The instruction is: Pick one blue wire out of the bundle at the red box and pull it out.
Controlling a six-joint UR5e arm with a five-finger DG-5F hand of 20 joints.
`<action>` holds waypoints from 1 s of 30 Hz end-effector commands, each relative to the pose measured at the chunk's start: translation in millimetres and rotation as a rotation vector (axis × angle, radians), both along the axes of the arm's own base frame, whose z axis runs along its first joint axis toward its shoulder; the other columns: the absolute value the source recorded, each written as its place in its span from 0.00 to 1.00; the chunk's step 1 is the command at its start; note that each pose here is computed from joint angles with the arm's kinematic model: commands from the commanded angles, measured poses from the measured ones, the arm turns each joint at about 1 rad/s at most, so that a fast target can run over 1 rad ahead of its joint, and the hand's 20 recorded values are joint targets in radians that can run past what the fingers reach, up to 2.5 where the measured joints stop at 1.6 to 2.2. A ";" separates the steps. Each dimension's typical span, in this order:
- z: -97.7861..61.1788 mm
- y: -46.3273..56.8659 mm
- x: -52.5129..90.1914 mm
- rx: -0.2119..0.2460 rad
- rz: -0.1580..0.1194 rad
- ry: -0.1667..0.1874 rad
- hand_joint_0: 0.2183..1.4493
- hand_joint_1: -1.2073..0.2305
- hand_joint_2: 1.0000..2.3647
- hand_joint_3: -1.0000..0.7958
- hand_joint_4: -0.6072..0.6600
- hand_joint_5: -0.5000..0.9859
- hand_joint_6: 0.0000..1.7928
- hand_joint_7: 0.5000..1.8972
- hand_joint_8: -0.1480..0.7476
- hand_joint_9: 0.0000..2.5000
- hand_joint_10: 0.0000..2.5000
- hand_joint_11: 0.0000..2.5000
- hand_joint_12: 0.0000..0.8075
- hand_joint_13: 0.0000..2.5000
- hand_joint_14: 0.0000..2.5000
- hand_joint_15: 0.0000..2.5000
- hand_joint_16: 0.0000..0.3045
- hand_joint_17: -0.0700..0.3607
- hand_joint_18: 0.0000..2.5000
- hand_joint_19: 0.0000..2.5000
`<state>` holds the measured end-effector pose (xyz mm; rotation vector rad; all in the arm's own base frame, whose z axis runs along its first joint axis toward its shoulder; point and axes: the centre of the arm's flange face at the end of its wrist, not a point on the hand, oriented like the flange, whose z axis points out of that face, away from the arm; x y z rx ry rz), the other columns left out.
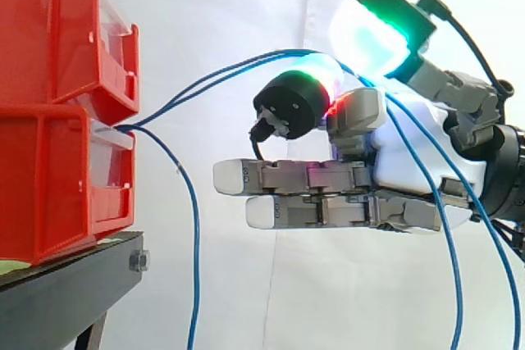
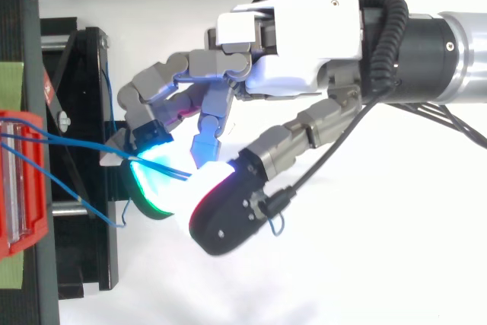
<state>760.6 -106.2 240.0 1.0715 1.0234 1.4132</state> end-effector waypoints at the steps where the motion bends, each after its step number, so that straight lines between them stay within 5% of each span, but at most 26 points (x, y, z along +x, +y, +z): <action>1: -0.3 0.1 -0.1 -0.001 0.000 0.000 0.31 0.21 0.01 0.34 0.65 0.32 0.38 0.66 0.41 0.46 0.01 0.27 0.45 0.17 0.00 0.09 0.17 0.43 0.13 0.15; 6: -0.3 0.1 -0.1 0.001 0.001 0.001 0.26 0.26 0.00 0.28 0.67 0.35 0.29 0.82 0.38 0.46 0.01 0.23 0.45 0.17 0.00 0.08 0.18 0.44 0.13 0.15; 10: -0.5 0.1 -0.2 0.001 0.001 0.002 0.22 0.49 0.00 0.28 0.66 0.35 0.28 0.73 0.38 0.47 0.01 0.18 0.46 0.17 0.00 0.08 0.19 0.46 0.13 0.17; 13: -0.5 0.1 -0.2 0.001 0.001 0.002 0.28 0.63 0.00 0.30 0.63 0.35 0.28 0.68 0.35 0.47 0.01 0.16 0.44 0.16 0.00 0.08 0.17 0.44 0.11 0.18; 18: -0.3 0.1 -0.1 0.001 0.001 0.001 0.30 0.57 0.02 0.42 0.65 0.35 0.28 0.66 0.36 0.46 0.01 0.14 0.44 0.16 0.00 0.08 0.17 0.43 0.11 0.18; 20: -0.5 0.1 -0.2 0.001 0.001 0.002 0.29 0.45 0.02 0.46 0.64 0.35 0.28 0.83 0.39 0.47 0.01 0.19 0.45 0.17 0.00 0.08 0.17 0.43 0.12 0.17; 30: 0.3 0.1 0.2 0.001 0.001 0.001 0.28 0.26 0.02 0.44 0.61 0.33 0.36 0.74 0.42 0.46 0.01 0.27 0.45 0.16 0.00 0.09 0.17 0.43 0.13 0.16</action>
